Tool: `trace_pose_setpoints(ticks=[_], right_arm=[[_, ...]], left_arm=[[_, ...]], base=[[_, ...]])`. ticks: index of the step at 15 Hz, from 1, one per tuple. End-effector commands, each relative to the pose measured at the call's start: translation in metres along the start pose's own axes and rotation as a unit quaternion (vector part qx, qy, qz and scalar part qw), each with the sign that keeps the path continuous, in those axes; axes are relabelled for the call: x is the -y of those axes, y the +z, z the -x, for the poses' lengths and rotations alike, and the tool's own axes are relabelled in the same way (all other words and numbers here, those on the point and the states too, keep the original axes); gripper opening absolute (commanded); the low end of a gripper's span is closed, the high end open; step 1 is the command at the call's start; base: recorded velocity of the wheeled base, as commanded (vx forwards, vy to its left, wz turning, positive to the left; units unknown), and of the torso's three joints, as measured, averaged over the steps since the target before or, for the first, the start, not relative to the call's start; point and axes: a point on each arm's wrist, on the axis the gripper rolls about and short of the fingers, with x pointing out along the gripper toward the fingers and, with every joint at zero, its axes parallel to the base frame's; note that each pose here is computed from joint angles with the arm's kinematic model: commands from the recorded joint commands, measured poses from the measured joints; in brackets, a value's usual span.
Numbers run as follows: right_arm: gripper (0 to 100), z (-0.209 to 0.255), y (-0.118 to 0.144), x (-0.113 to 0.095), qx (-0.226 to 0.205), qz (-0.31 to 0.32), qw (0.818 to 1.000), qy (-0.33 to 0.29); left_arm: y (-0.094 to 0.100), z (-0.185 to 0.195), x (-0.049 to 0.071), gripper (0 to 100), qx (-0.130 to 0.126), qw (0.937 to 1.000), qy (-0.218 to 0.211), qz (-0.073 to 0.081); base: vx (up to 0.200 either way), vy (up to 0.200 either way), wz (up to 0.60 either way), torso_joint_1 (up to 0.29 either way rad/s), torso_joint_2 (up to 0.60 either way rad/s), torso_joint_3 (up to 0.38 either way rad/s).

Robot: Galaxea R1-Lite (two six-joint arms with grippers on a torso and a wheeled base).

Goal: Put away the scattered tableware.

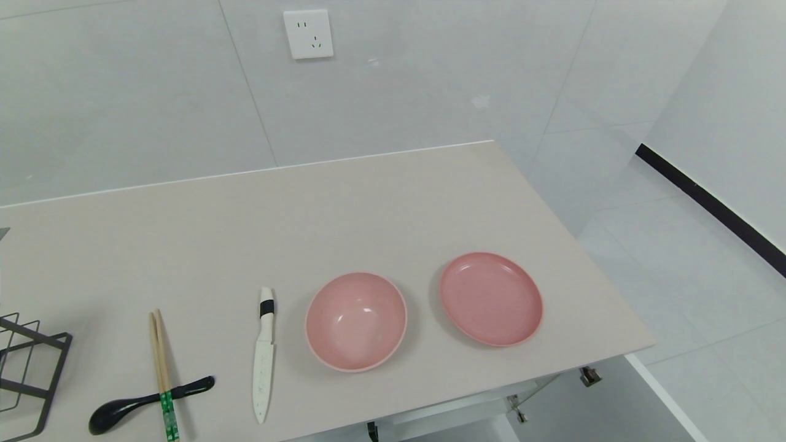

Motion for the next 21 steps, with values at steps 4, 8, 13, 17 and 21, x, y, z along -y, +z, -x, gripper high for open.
trace_pose_setpoints(ticks=[4, 8, 13, 17, 21], right_arm=[[100, 0.007, 0.037, -0.002, 0.185, 0.02, 0.982, 0.013], [100, 0.012, 0.096, -0.01, 0.181, 0.02, 0.976, 0.12], [100, -0.04, 0.101, -0.011, -0.004, -0.021, 0.973, 0.231], [100, -0.064, 0.092, -0.018, -0.086, -0.023, 0.959, 0.271], [100, -0.08, 0.082, -0.029, -0.143, 0.022, 0.935, 0.324]], left_arm=[[0.0, 0.0, 0.0, 100, 0.0, 1.0, 0.003, 0.003], [0.0, 0.0, 0.0, 100, -0.001, 1.0, 0.002, 0.002], [0.0, 0.0, 0.0, 100, 0.0, 1.0, 0.002, 0.003], [0.0, 0.0, 0.0, 100, 0.0, 1.0, 0.001, 0.004], [0.0, 0.0, 0.0, 100, 0.0, 1.0, 0.001, 0.005]], base=[[0.0, 0.0, 0.0, 0.0, 0.0, 0.0], [0.0, 0.0, 0.0, 0.0, 0.0, 0.0], [0.0, 0.0, 0.0, 0.0, 0.0, 0.0], [0.0, 0.0, 0.0, 0.0, 0.0, 0.0], [0.0, 0.0, 0.0, 0.0, 0.0, 0.0]])
